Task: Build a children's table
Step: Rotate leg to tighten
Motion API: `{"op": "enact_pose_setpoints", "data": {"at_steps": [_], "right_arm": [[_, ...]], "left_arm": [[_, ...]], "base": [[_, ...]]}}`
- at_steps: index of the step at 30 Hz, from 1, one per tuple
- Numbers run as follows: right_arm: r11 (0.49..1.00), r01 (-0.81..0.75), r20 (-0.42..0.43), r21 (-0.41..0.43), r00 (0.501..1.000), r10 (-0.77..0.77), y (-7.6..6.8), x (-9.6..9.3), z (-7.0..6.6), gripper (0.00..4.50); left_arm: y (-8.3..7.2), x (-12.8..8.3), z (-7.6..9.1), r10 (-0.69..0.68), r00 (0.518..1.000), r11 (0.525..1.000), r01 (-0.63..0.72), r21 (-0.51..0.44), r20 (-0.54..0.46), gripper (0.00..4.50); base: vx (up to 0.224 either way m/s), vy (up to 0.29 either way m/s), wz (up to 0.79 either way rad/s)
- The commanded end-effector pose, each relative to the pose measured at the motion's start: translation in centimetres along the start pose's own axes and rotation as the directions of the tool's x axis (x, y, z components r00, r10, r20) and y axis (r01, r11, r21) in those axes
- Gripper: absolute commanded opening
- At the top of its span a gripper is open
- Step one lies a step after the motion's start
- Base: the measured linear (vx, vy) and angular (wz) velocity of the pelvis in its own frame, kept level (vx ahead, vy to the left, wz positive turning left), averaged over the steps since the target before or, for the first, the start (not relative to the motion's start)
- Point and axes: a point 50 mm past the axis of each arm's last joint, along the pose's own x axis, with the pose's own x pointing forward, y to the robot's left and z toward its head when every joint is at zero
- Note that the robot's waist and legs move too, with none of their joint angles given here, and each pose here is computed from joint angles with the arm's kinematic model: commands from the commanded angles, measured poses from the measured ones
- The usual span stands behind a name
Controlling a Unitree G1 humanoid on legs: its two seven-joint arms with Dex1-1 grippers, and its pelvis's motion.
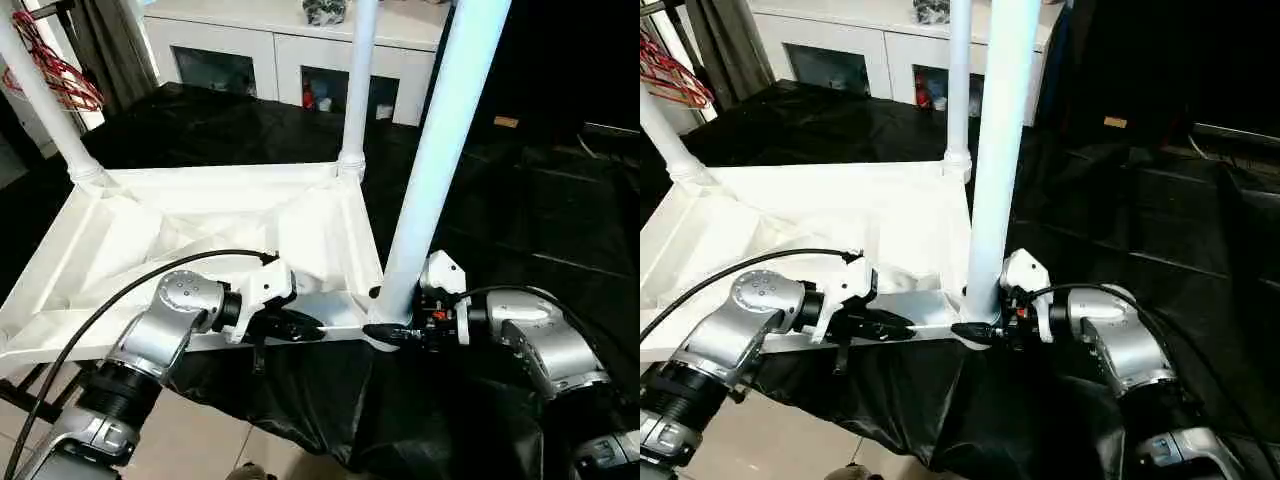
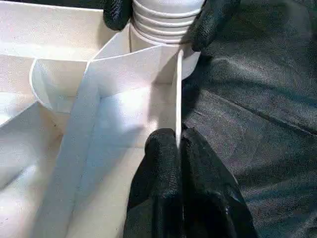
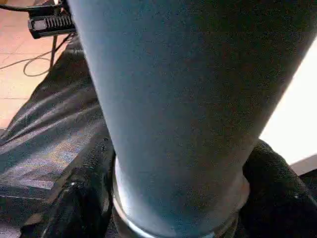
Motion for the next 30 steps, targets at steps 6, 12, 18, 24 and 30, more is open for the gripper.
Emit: {"op": "enact_pose_setpoints", "data": {"at_steps": [6,12,18,24,30], "right_arm": [[0.993,0.116,0.004,0.035,0.993,-0.116,-0.2,1.7,-0.6,2.76],[0.858,0.495,-0.019,0.136,0.868,-0.497,-2.9,4.2,-1.1,2.75],[0.755,0.635,-0.003,0.164,0.765,-0.643,-3.6,7.1,0.2,2.75],[0.777,0.599,0.027,0.194,0.788,-0.615,-3.3,8.4,0.6,3.45],[0.799,0.582,0.056,0.149,0.802,-0.595,-3.7,7.2,0.6,3.89]], "left_arm": [[0.9,1.2,1.7,0.079,0.995,0.995,-0.082,0.053,0.056,0.0],[3.4,2.9,2.7,0.315,0.949,0.949,-0.316,0.015,0.031,0.0],[4.8,5.0,4.5,0.464,0.885,0.886,-0.464,-0.012,0.041,0.0],[4.6,6.0,5.0,0.44,0.896,0.897,-0.441,0.006,0.058,0.0],[4.0,5.4,4.4,0.375,0.924,0.925,-0.378,0.032,0.077,0.0]], "base": [[0.0,0.0,0.0],[0.0,0.0,0.0],[0.0,0.0,0.0],[0.0,0.0,0.0],[0.0,0.0,0.0]]}}
